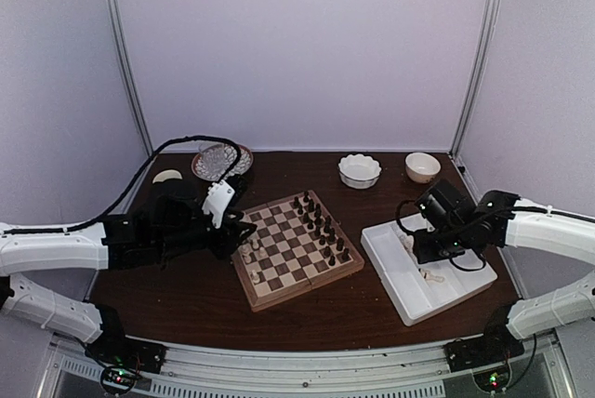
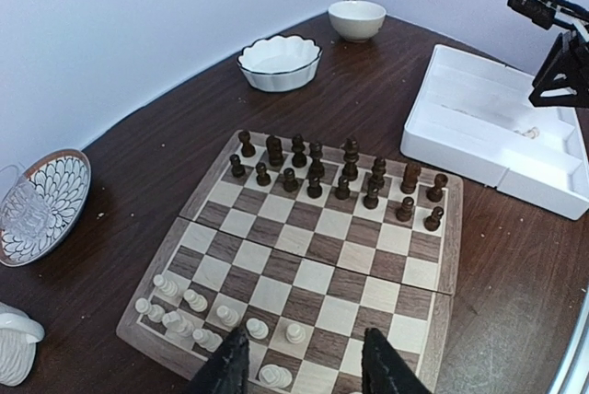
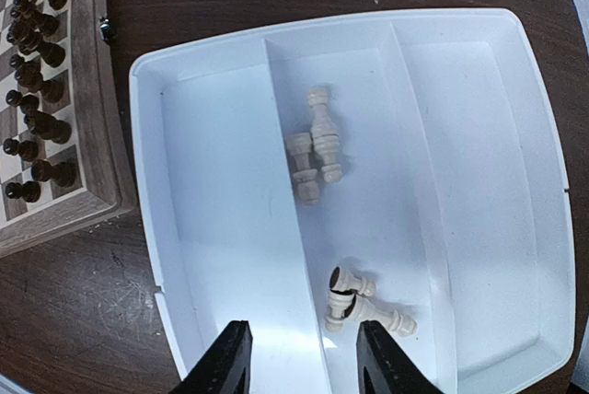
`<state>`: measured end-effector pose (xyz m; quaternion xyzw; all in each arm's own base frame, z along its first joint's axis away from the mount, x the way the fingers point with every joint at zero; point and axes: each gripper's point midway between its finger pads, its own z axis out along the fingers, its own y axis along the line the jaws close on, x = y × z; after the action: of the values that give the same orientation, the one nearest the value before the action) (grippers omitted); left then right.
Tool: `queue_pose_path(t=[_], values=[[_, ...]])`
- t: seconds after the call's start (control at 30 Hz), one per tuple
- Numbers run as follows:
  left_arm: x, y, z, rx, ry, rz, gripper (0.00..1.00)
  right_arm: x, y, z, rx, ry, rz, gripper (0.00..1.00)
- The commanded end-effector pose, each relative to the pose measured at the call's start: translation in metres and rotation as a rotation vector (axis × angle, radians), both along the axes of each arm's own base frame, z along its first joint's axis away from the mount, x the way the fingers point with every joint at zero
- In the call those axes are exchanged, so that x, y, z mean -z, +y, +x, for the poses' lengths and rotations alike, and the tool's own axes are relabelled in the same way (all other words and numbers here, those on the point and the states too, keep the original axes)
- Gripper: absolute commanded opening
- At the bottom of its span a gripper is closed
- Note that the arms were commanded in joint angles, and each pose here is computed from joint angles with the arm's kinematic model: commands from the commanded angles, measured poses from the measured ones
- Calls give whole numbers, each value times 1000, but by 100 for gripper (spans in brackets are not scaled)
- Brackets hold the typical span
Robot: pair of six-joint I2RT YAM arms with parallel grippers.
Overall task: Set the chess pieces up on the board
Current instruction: Pick up the chess pile from the storage box.
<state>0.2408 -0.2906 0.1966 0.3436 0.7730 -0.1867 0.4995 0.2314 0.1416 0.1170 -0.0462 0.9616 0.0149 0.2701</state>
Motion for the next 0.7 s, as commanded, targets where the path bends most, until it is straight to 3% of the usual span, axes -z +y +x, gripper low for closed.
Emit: queue_pose_path(t=[0.0,0.17,0.3,0.67], values=[[-19,-6,-1,14,-44,-86,43,-6,-33,-16,128,3,-37,43],[-19,-9,-3,25,-31,-96,43,-7,-63,-31,263,-5,-74,48],[-21,-7,-3,21,-35,-98,43,21,-68,-44,486,19,73,41],[-14,-12,-3,33,-19,-89,45,49,-71,-49,912,-29,414,48]])
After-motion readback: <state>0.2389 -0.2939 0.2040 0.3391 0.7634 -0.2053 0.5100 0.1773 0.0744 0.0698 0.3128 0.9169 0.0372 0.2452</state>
